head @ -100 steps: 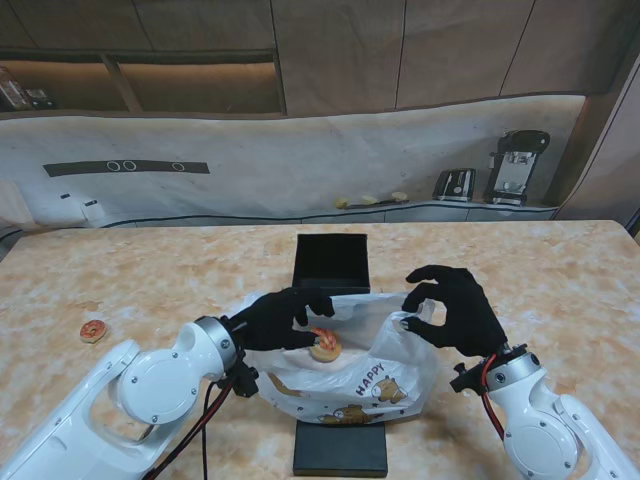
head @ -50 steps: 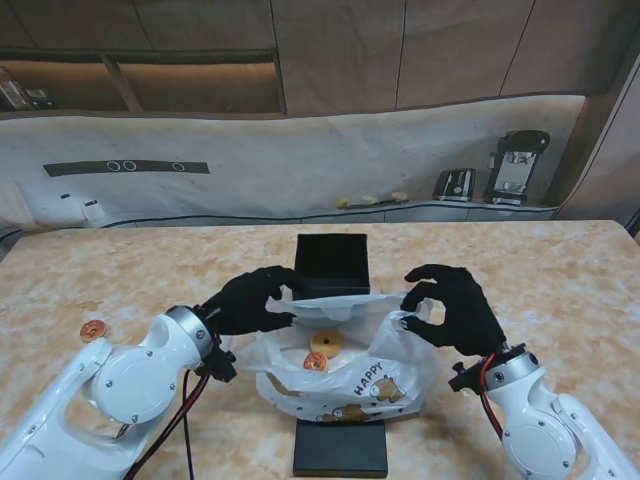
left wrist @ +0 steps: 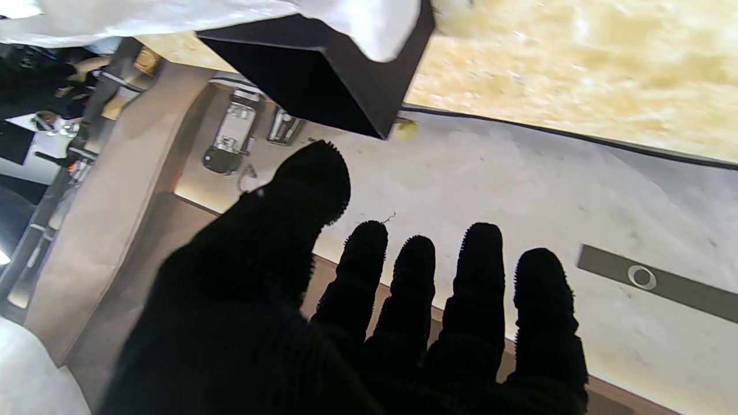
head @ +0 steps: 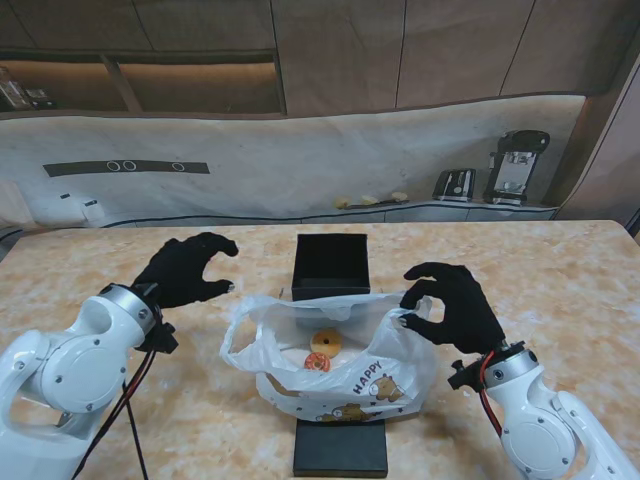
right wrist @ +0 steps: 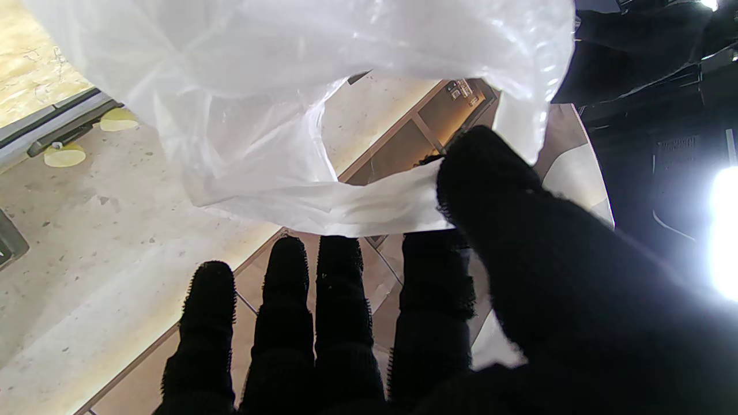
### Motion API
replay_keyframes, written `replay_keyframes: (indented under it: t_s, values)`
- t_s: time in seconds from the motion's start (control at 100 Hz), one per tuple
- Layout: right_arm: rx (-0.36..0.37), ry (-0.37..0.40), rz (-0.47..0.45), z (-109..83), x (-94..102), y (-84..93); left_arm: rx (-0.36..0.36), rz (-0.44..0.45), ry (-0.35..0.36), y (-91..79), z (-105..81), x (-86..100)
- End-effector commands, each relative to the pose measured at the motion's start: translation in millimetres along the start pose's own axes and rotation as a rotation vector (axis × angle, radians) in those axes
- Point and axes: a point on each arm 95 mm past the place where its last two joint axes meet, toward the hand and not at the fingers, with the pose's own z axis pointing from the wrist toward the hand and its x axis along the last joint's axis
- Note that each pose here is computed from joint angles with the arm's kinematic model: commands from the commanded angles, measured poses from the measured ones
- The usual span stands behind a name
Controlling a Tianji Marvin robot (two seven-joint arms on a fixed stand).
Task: Pack mini donuts into a plastic bag, tie the opening and put the bag into the gift box
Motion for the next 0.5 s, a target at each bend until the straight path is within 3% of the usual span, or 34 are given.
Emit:
replay_keyframes:
  t_s: [0.0, 0.22, 0.49]
  values:
    - [0.015, 0.002, 0.012, -1.4, 1.8, -4.7, -0.007, 0.016, -0.019, -2.4, -3.2, -8.9]
    - [0.016, 0.001, 0.010, -1.2, 1.6, -3.9, -0.033, 0.202, -0.110, -8.5, -13.0, -52.3]
    - [0.019, 0.002, 0.013, -0.6, 1.8, -4.8, -0.116, 0.290, -0.292, -1.2, -19.0, -97.9]
